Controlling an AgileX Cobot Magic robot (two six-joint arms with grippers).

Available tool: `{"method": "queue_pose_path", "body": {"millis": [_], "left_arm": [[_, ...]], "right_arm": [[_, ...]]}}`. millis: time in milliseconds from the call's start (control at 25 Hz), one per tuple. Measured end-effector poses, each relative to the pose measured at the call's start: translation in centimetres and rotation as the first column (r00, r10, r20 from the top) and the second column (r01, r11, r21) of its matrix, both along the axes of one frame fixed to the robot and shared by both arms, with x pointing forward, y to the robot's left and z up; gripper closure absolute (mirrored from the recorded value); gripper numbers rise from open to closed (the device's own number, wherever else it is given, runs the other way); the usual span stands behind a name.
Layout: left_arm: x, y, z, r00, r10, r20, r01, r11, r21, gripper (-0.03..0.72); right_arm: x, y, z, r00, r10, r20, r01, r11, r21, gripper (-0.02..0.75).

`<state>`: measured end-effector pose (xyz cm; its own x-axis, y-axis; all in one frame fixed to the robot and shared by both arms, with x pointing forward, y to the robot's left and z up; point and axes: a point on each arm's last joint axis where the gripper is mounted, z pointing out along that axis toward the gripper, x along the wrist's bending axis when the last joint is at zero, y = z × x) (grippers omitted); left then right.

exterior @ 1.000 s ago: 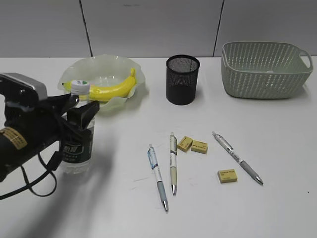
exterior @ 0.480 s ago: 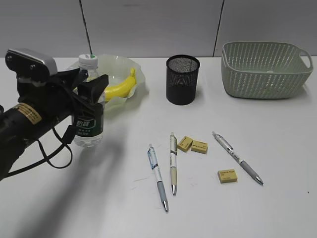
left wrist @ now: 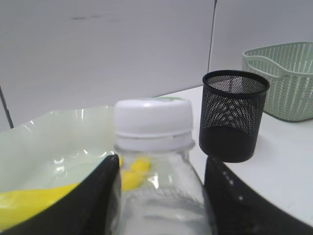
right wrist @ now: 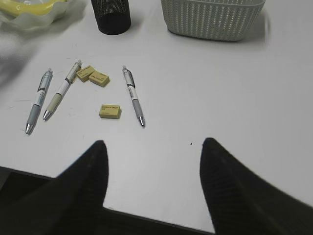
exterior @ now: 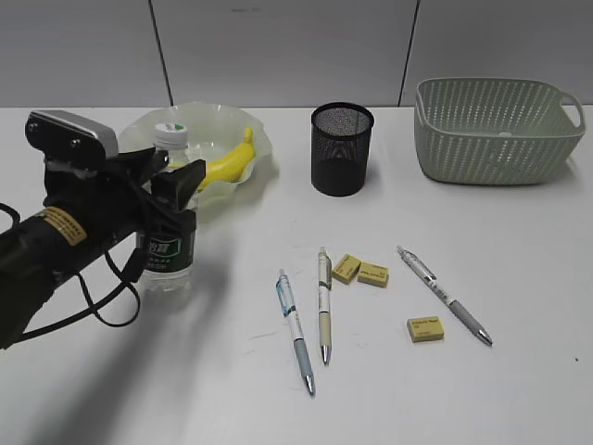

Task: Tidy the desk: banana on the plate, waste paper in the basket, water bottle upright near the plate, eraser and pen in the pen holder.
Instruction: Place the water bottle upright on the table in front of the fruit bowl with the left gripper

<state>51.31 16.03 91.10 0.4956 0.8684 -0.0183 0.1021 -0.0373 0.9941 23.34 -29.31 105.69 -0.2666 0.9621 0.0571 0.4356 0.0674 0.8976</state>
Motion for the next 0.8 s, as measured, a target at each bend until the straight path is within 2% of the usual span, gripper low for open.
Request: {"method": "queue_pose_path", "body": {"millis": [200,560,800], "left_arm": [[0.0,0.0,-0.1,1.000,0.000,-0.003,0.000,1.000,0.001,0.293],[-0.1,0.1,-0.2,1.000,0.000,-0.008,0.000,1.000,0.004,0.293],[-1.0,0.5,-0.7,1.000,0.000,-0.025,0.001,1.000,0.010,0.276]], "right_arm": [[0.0,0.0,0.0,1.000,0.000,0.000,0.000,1.000,0.000,0.269],[0.0,0.0,0.0,1.000,0.000,0.000,0.000,1.000,0.000,0.341],[0.0,0.0,0.0,1.000,0.000,0.000,0.000,1.000,-0.001,0.353]]}}
